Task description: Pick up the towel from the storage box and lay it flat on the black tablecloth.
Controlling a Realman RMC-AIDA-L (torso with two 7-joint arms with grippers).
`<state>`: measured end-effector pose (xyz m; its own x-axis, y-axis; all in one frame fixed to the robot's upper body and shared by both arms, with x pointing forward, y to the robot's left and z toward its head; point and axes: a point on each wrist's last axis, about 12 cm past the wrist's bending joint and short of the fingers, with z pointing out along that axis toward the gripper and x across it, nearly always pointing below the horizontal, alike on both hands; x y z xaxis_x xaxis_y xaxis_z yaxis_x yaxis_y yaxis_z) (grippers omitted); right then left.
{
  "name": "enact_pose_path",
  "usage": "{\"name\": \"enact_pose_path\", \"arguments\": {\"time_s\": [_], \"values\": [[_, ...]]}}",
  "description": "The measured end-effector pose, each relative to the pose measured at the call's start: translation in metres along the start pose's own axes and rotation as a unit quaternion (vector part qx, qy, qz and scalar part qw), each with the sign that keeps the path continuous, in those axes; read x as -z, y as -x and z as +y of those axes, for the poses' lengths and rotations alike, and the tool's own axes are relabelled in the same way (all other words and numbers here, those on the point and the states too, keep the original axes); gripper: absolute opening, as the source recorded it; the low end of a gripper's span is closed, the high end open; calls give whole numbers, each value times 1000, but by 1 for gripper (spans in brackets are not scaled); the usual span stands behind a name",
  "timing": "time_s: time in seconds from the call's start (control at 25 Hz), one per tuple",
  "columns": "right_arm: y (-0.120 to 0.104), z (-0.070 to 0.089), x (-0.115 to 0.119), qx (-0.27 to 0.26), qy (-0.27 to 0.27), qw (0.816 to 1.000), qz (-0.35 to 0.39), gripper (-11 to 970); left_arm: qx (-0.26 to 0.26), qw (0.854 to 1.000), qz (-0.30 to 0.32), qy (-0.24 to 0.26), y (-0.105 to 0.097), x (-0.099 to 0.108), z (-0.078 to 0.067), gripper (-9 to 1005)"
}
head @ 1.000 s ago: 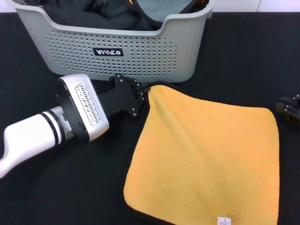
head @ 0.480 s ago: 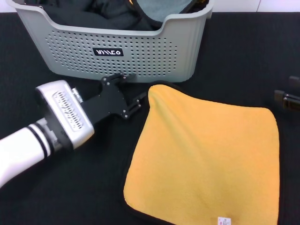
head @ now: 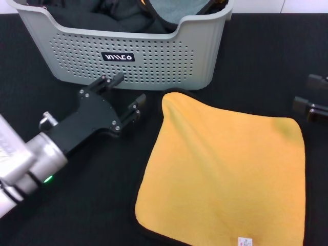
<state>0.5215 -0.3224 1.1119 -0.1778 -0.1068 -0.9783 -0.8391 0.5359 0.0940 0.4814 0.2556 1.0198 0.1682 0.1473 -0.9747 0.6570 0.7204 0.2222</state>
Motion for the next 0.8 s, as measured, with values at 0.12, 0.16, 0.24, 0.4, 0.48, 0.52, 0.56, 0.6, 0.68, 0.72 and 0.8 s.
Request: {"name": "enact_pose_path", "arguments": {"time_s": [0.12, 0.16, 0.24, 0.4, 0.48, 0.52, 0.56, 0.6, 0.68, 0.72, 0.8], "values": [[6, 10, -5, 6, 52, 999, -16, 734, 76, 996, -45, -22, 9, 12, -1, 619], [8, 15, -8, 11, 78, 997, -24, 733, 96, 993, -60, -27, 12, 16, -2, 619], [11, 21, -11, 17, 106, 994, -32, 731, 126, 987, -89, -33, 18, 23, -5, 618], [20, 38, -12, 29, 195, 979, -52, 729, 177, 970, -108, -128, 30, 23, -14, 597], [24, 44, -10, 35, 229, 971, -60, 728, 200, 956, -87, -194, 34, 18, -12, 587], [26, 46, -9, 38, 244, 967, -64, 727, 209, 950, -76, -219, 36, 16, -11, 581], [28, 49, -8, 40, 259, 963, -67, 727, 214, 944, -69, -239, 38, 13, -10, 576], [30, 51, -7, 42, 273, 959, -70, 726, 220, 936, -61, -268, 41, 10, -9, 571], [33, 57, -4, 46, 310, 946, -77, 726, 222, 925, -56, -304, 46, 5, -7, 560], [33, 57, -4, 46, 310, 946, -77, 726, 222, 919, -56, -321, 49, 2, -6, 554], [32, 59, -4, 45, 323, 942, -75, 725, 220, 911, -59, -344, 55, -2, -4, 543]]}}
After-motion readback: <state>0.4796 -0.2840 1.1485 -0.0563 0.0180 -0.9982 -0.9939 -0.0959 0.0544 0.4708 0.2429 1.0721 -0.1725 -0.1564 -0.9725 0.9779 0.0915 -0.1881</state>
